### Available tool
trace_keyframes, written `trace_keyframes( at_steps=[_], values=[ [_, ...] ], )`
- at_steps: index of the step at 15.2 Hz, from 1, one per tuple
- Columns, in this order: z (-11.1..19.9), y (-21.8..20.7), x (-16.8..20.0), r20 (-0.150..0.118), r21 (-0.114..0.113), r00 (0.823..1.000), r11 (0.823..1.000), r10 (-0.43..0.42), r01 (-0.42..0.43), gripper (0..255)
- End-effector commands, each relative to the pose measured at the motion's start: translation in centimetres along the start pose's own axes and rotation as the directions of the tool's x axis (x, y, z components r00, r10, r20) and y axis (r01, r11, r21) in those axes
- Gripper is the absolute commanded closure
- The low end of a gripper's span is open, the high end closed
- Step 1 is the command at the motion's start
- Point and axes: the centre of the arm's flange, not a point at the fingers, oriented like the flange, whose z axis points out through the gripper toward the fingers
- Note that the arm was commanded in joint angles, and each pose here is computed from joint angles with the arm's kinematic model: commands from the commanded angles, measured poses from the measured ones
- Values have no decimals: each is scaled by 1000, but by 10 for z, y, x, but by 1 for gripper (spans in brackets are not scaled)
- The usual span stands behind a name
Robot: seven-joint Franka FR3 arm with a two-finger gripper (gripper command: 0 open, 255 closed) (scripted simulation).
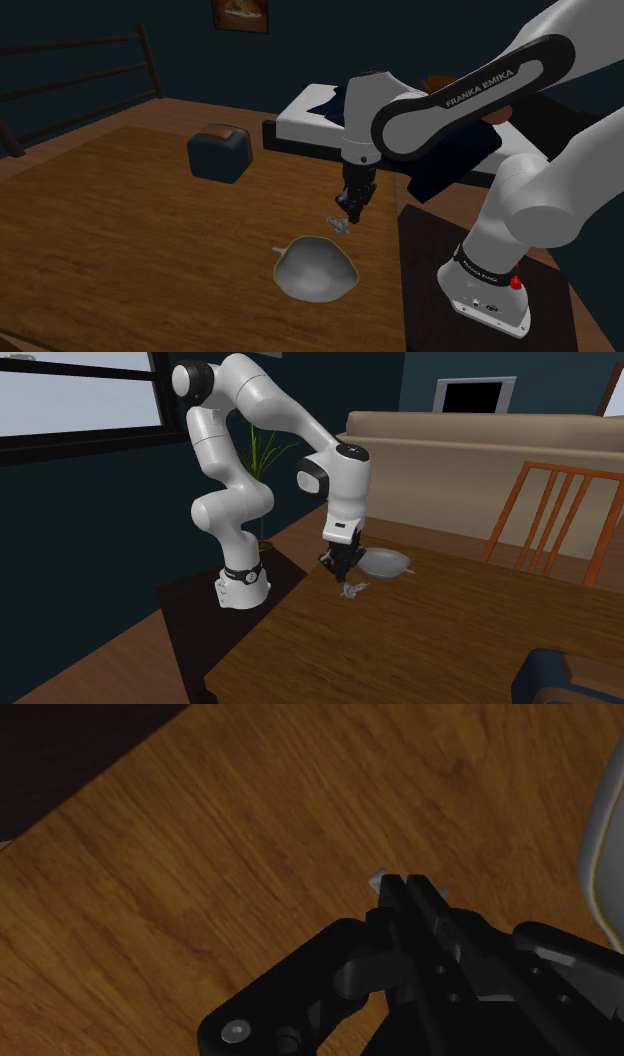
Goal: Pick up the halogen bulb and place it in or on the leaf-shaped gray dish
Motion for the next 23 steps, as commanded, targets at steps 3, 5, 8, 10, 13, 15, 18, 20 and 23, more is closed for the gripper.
trace_keyframes(
  at_steps=[3,5,8,10,13,15,18,20,23],
  values=[
    [0,0,0,0,0,1000,1000,0,0,255],
    [0,0,0,0,0,1000,1000,0,0,255],
    [3,-30,0,-106,-103,972,975,-209,198,0],
    [8,-32,0,-111,-109,969,972,-221,209,0],
    [24,-30,2,-111,-109,969,972,-221,209,0],
    [34,-29,4,-111,-109,969,972,-221,209,0],
    [43,-29,5,-111,-109,969,972,-221,209,0],
    [43,-29,5,-111,-109,969,972,-221,209,0],
    [43,-29,5,-111,-109,969,972,-221,209,0]
  ],
)
